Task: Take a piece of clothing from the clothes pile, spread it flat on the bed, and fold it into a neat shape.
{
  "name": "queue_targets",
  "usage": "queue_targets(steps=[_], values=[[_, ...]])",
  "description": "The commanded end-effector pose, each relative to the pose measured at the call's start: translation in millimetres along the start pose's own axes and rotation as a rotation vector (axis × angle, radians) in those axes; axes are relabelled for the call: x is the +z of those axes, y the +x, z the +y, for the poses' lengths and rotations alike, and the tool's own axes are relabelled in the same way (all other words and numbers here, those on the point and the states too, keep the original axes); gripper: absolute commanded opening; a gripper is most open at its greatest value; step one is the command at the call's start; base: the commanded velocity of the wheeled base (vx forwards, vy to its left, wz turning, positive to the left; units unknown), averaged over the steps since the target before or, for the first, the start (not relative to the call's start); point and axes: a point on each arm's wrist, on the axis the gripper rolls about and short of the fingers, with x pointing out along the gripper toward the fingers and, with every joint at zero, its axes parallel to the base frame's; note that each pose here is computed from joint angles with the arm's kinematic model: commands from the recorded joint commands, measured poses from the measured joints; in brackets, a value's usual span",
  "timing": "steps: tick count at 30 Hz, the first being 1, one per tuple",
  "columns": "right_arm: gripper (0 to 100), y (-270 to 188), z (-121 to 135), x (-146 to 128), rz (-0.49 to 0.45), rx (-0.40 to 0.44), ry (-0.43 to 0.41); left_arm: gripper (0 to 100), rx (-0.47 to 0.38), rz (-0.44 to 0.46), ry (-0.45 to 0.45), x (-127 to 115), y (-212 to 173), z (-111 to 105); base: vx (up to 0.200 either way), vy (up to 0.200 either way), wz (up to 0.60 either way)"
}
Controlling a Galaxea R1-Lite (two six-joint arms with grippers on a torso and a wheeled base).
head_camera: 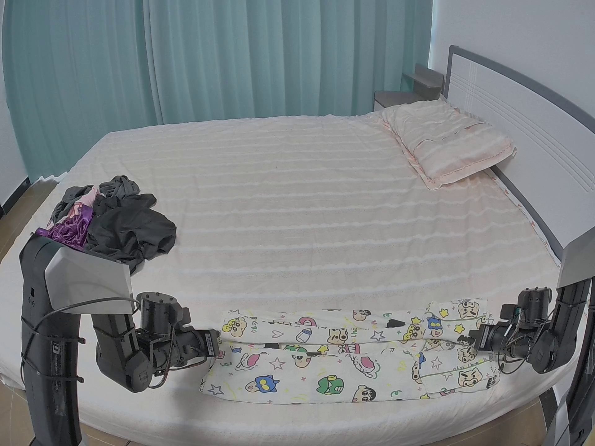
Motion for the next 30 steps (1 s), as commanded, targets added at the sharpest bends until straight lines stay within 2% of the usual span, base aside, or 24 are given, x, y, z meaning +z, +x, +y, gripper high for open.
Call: queue_targets(steps=[1, 2, 3, 4, 5, 6, 9, 11, 15, 18, 21, 22, 24, 27, 30], values=[[0, -0.5, -1.6, -7.6, 0.038, -0.008, 0.005, 0, -0.003, -0.011, -0.006, 3.3, -2.4, -0.5, 0.000, 0.000, 0.00], [0, -0.5, -1.7, -7.7, 0.039, -0.010, 0.005, 0, -0.006, -0.018, -0.011, 5.3, -4.0, -1.4, 0.000, 0.000, 0.00], [100, -0.5, -1.7, -7.7, 0.039, -0.010, 0.005, 0, -0.006, -0.020, -0.011, 5.7, -4.2, -1.5, 0.000, 0.000, 0.00], [100, -0.5, -1.7, -7.7, 0.039, -0.010, 0.005, 0, -0.006, -0.020, -0.011, 5.7, -4.2, -1.5, 0.000, 0.000, 0.00], [100, -1.9, -1.8, -7.8, 0.040, -0.013, 0.005, 0, -0.021, -0.063, -0.045, 17.7, -11.2, -5.5, 0.000, 0.000, 0.00], [100, -3.2, -1.4, -7.6, 0.037, -0.012, 0.004, 100, -0.030, -0.084, -0.064, 23.4, -14.7, -7.9, 0.000, 0.000, 0.00], [100, -6.8, 0.9, -1.7, 0.004, -0.009, -0.003, 100, -0.068, -0.143, -0.108, 39.5, -24.8, -18.8, 0.000, 0.000, 0.00], [100, -8.5, 1.7, 0.6, -0.007, -0.010, -0.005, 100, -0.078, -0.152, -0.110, 42.2, -25.9, -21.5, 0.000, 0.000, 0.00], [100, -14.0, 4.5, 8.3, -0.046, -0.005, -0.012, 100, -0.129, -0.198, -0.107, 53.3, -14.0, -42.2, 0.000, 0.000, 0.00], [100, -13.3, 4.5, 8.7, -0.047, -0.005, -0.012, 100, -0.127, -0.219, -0.117, 55.2, 0.1, -48.7, 0.000, 0.000, 0.00], [100, -12.3, 4.0, 9.4, -0.050, -0.005, -0.010, 100, -0.121, -0.205, -0.116, 54.2, 9.6, -48.3, 0.000, 0.000, 0.00], [100, -11.8, 4.4, 10.0, -0.053, -0.003, -0.009, 100, -0.107, -0.155, -0.114, 51.6, 20.7, -49.1, 0.000, 0.000, 0.00], [100, -11.6, 4.4, 10.3, -0.054, -0.002, -0.009, 100, -0.114, -0.134, -0.122, 54.5, 25.7, -53.3, 0.000, 0.000, 0.00], [100, -11.4, 4.3, 10.0, -0.053, -0.002, -0.007, 100, -0.140, -0.094, -0.188, 56.5, 34.1, -56.9, 0.000, 0.000, 0.00], [100, -11.4, 4.4, 10.0, -0.052, 0.000, -0.006, 100, -0.145, -0.086, -0.191, 53.6, 42.0, -55.6, 0.000, 0.000, 0.00]])
